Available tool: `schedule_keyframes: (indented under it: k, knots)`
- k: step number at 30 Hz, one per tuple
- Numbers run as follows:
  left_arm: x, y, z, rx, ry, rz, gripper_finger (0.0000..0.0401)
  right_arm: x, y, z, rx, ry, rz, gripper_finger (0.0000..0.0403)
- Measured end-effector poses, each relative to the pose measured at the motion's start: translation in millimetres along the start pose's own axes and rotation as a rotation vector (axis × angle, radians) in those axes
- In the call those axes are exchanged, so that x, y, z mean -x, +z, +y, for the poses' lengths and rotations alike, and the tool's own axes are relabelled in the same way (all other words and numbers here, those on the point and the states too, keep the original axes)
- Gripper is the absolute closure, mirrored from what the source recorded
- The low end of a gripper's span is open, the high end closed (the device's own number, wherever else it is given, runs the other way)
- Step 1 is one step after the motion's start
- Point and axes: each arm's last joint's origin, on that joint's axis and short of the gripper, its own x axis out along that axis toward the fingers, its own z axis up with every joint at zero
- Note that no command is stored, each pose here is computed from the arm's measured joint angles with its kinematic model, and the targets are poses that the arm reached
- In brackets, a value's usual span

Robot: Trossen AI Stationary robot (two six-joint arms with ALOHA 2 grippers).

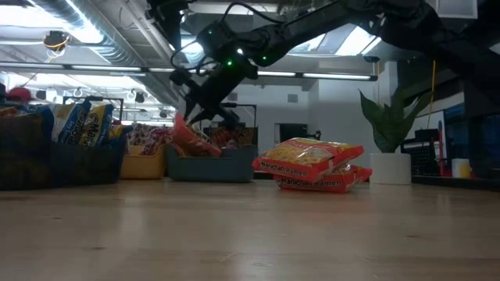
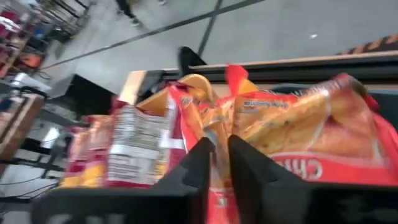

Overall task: Sort Maruchan noodles
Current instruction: Put the orange noodle pack into the blue bin

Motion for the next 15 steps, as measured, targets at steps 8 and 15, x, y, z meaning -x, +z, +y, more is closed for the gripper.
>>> schedule_keyframes:
  k: [8, 15]
  knots:
    - [0.0, 0.0, 0.0, 0.0, 0.001, 0.0, 0.0309, 0.0, -1.3, 0.2, 0.008, 0.018, 0.037, 0.0247]
    - [0.0, 0.0, 0.0, 0.0, 0.001, 0.0, 0.0309, 1.7, -3.5, -2.2, -0.03, -0.015, 0.069, 0.0218]
